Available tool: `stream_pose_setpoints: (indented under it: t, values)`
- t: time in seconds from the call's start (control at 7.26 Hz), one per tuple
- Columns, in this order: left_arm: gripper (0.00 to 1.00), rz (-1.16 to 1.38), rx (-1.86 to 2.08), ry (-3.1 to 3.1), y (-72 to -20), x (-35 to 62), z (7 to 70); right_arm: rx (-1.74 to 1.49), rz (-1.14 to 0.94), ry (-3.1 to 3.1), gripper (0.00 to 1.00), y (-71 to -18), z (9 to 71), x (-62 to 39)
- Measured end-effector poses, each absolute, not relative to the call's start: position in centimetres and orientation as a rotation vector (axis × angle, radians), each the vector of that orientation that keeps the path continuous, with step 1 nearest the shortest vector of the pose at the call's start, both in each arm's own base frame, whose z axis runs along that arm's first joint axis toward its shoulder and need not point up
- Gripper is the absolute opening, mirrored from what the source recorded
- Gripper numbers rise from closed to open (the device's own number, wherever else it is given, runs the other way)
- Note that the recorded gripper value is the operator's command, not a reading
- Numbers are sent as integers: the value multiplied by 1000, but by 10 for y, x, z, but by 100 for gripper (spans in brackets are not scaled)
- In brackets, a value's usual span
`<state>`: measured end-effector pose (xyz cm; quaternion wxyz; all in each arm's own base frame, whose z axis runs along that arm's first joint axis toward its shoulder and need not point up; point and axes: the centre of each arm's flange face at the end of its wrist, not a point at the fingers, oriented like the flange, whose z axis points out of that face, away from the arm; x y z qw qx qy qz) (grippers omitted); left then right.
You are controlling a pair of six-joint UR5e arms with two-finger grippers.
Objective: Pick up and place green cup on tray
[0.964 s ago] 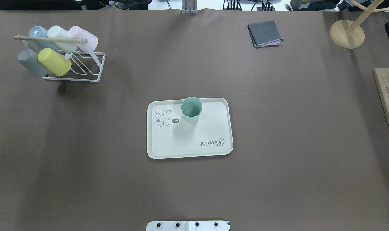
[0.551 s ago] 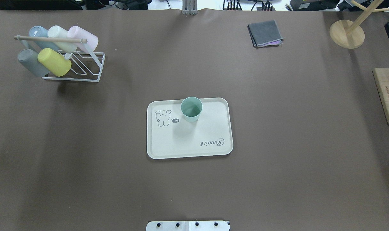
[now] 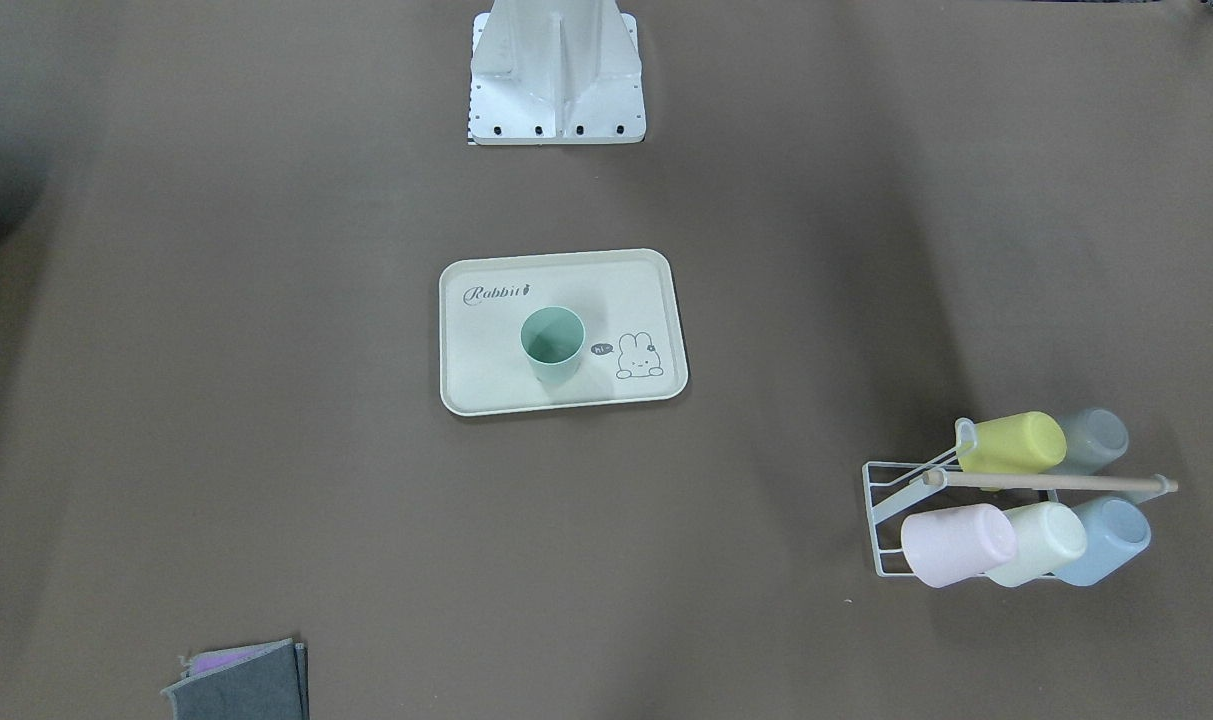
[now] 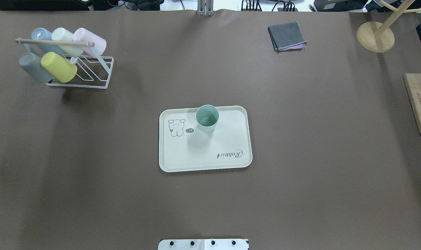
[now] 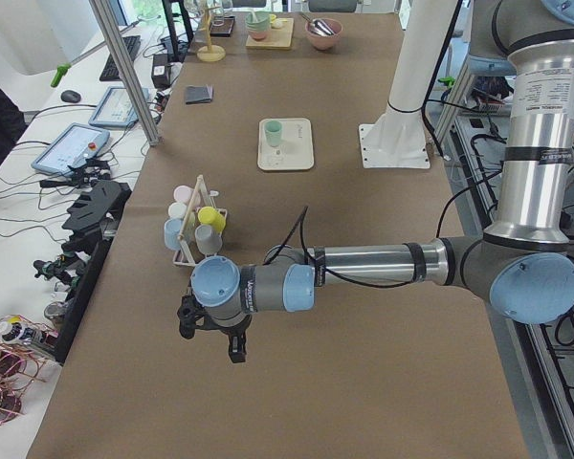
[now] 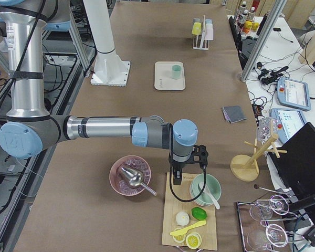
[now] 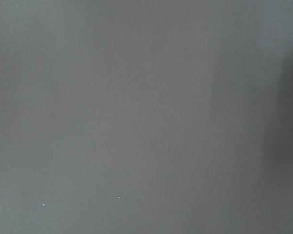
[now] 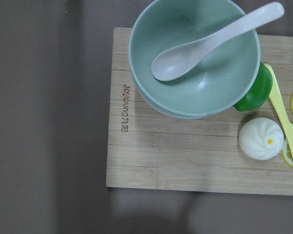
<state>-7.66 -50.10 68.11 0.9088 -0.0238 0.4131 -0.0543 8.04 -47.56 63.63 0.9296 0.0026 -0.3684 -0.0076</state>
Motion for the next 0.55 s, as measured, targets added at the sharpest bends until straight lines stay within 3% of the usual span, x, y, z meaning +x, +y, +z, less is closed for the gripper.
stream_pose_setpoints:
  t: [0.55]
  values:
    - [98, -111, -48, 852, -503, -77, 680, 6, -15, -754, 100, -476, 636, 80]
